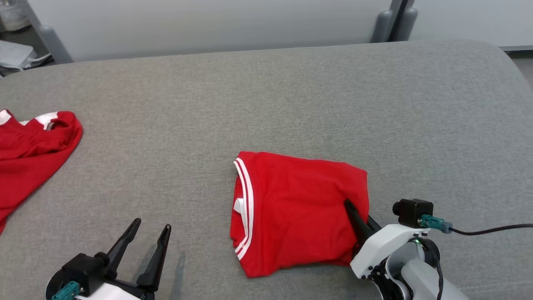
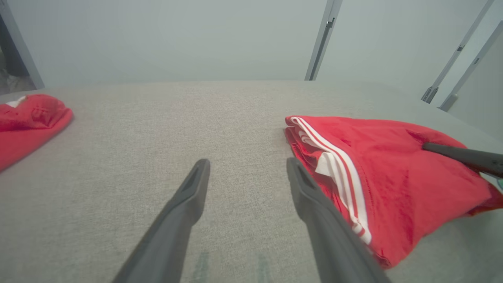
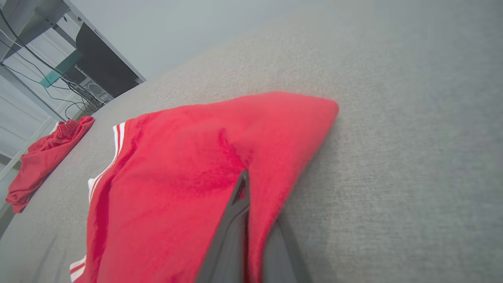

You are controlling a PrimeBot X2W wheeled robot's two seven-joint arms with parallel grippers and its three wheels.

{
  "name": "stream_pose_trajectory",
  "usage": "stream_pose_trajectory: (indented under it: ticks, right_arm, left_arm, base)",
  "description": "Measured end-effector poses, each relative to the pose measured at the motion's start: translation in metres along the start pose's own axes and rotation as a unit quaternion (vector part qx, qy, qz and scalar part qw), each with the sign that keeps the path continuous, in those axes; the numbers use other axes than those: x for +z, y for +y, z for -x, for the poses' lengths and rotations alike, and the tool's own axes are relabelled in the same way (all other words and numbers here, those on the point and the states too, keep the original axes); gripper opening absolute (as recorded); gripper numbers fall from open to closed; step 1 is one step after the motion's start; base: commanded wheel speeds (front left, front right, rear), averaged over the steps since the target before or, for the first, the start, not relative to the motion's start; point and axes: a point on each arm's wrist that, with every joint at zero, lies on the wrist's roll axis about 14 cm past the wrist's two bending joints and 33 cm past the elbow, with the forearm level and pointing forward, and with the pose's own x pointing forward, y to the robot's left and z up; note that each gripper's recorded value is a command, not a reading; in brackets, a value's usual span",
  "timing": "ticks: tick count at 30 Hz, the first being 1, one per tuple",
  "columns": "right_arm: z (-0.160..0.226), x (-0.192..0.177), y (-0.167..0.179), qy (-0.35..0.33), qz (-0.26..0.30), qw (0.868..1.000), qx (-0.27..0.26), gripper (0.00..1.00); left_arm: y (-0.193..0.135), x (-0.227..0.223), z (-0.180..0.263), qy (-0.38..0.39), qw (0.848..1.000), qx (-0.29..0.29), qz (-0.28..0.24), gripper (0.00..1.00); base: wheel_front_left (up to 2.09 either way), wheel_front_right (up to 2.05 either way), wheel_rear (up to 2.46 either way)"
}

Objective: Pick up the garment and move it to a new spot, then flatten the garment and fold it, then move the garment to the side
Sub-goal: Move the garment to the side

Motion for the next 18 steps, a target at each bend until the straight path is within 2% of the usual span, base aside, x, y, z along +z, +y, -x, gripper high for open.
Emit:
stream_pose_trajectory:
  ticks: [18]
  right_arm:
    - [0.052,0.019,-0.056,-0.052,-0.012,0.995,-0.09,0.0]
  left_arm:
    - [-0.057,-0.008,-0.037,0.013,0.995,-0.101,-0.012,1.0]
  base:
    - [0.0,0.0,0.0]
